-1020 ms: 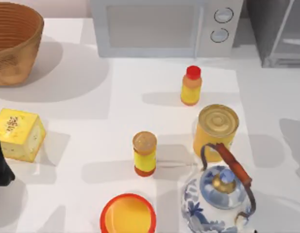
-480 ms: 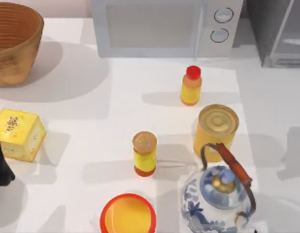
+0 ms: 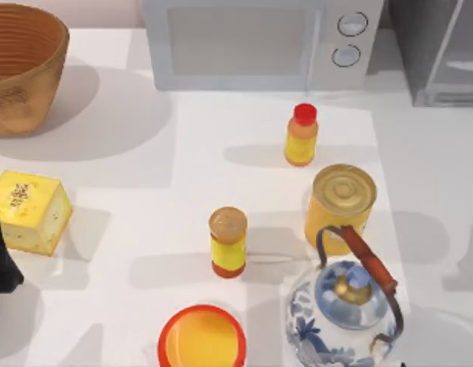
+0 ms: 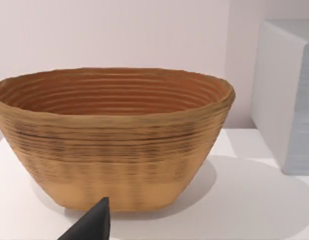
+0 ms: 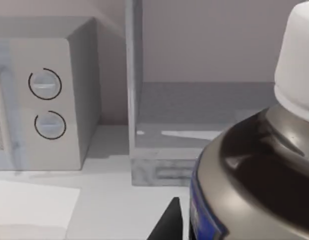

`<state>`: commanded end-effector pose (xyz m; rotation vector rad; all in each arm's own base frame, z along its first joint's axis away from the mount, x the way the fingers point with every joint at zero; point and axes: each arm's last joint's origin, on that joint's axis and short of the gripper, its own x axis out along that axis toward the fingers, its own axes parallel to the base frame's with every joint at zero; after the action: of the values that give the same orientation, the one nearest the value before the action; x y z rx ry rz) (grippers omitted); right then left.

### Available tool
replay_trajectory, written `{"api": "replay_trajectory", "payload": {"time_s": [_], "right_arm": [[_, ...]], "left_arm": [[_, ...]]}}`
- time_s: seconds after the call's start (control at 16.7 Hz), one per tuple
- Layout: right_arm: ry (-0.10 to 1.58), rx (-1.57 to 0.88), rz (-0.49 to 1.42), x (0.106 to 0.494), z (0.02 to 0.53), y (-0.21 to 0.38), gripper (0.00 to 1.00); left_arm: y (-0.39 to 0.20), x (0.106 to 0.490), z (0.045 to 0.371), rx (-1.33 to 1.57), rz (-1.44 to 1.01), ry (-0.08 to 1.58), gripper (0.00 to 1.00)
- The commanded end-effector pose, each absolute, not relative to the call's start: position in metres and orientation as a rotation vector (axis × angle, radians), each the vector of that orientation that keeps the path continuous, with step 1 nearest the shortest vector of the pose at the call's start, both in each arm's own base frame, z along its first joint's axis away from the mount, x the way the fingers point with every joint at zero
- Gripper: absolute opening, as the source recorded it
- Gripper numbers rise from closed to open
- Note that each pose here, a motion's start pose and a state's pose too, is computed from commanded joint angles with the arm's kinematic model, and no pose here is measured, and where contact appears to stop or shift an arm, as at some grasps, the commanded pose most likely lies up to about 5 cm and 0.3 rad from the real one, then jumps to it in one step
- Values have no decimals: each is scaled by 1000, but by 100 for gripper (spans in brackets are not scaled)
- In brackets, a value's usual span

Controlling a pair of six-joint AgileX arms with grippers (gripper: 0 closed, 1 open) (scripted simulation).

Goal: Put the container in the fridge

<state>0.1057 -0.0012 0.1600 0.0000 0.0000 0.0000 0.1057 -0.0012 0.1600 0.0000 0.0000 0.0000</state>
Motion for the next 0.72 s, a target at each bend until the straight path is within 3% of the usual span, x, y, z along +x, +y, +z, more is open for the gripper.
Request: {"api": "replay_trajectory", "payload": {"time_s": [0.42, 0.72], "right_arm": [[-2, 0, -1, 107, 165, -2, 1], [-35, -4, -1, 123, 205, -5, 1]], "left_arm": [[-1, 106, 160, 0, 0, 0, 100], [-1, 106, 160, 0, 0, 0, 100]]}}
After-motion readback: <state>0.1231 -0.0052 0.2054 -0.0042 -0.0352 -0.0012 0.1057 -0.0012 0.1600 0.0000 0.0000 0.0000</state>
